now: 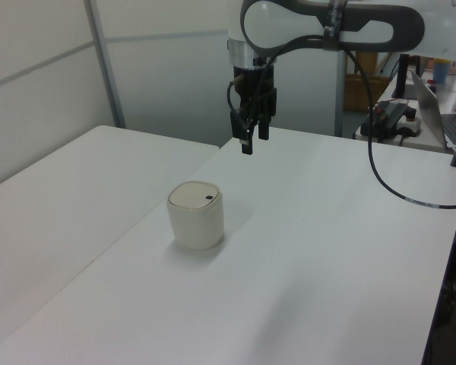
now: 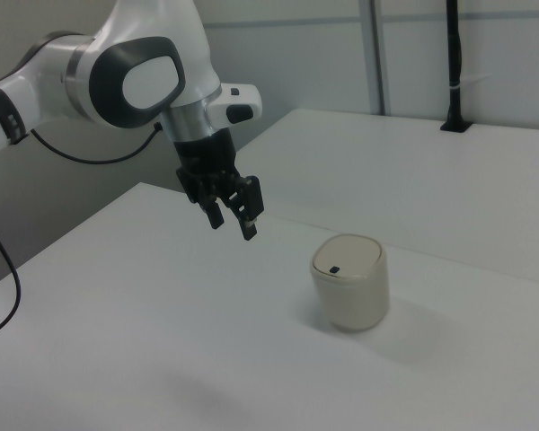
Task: Open the trash can
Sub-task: 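Move the gripper over the cream trash can and lower toward its lid, then lower the gripper onto the lid edge beside the dark button, then lift the lid edge upward with the gripper, swinging the lid open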
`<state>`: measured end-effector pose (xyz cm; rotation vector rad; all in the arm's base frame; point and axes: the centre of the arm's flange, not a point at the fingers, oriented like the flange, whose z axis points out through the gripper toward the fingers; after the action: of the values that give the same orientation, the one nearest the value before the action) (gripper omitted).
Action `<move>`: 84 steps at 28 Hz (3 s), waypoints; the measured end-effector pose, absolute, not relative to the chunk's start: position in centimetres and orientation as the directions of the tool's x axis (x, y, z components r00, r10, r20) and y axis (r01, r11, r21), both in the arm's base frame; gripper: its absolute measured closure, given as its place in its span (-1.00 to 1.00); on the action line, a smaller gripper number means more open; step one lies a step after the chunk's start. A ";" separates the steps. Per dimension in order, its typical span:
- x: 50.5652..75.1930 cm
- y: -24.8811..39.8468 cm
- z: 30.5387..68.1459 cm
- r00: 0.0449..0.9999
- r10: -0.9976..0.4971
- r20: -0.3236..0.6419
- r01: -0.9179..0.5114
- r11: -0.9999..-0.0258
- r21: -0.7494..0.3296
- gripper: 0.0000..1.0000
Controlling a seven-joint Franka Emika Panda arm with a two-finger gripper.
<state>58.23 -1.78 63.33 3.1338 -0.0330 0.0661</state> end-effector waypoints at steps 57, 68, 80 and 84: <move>68.9 -7.2 51.3 0.963 0.016 0.270 0.003 -0.999 0.048 0.98; 70.6 -7.0 46.6 0.967 0.022 0.253 0.010 -0.999 0.047 0.98; 71.5 -5.8 44.3 0.965 0.040 0.259 0.029 -0.999 0.045 0.98; 71.5 -5.8 44.2 0.966 0.040 0.257 0.029 -0.999 0.045 0.98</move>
<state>71.54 -5.78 44.16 3.0740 0.0544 0.4026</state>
